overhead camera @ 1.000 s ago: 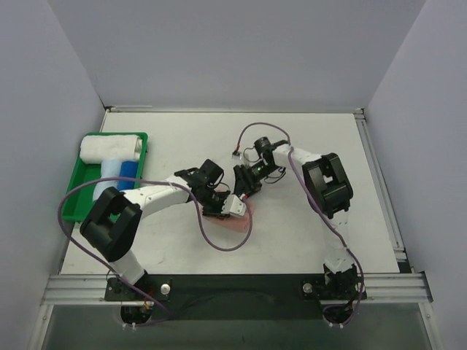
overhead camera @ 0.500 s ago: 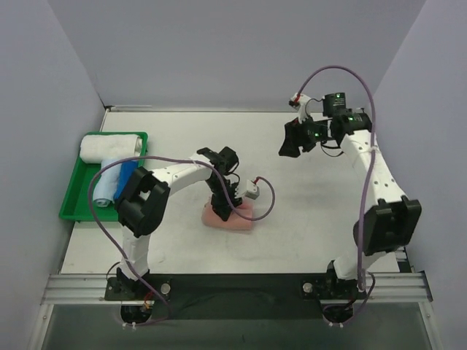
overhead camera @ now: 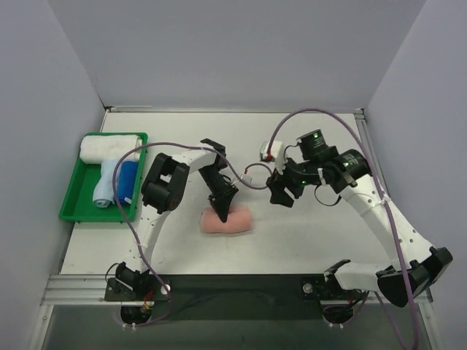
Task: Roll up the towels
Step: Roll the towel
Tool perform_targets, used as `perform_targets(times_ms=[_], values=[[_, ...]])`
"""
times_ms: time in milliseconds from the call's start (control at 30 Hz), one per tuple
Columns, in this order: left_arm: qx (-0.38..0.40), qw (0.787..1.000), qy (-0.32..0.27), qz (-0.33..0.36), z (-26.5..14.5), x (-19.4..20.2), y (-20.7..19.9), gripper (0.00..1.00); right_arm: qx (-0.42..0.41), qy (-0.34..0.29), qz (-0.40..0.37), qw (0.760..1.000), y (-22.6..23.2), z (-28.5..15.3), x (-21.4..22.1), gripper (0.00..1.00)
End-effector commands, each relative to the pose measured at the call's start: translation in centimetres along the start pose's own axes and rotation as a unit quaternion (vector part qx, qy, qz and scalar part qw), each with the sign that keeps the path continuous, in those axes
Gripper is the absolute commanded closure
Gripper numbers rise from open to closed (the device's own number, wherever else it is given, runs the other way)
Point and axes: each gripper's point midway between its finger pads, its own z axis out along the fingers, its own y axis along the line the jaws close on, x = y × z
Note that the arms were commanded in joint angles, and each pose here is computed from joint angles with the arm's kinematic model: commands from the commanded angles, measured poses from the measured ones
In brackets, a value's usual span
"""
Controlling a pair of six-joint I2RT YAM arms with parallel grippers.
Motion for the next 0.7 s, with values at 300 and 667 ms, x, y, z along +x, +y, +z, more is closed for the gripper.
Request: perform_targets(times_ms=[300, 667], values=[[-0.041, 0.986, 0.159, -0.03, 2.3, 6.6, 7.5, 0.7, -0.028, 0.162, -0.236, 0.958, 6.6, 14.0, 3.7, 0.44], [-0.041, 0.986, 0.157, -0.034, 2.4, 6.5, 8.1, 0.61, -0.072, 0.173, -0.269, 0.945, 8.3, 20.6, 7.4, 0.39]])
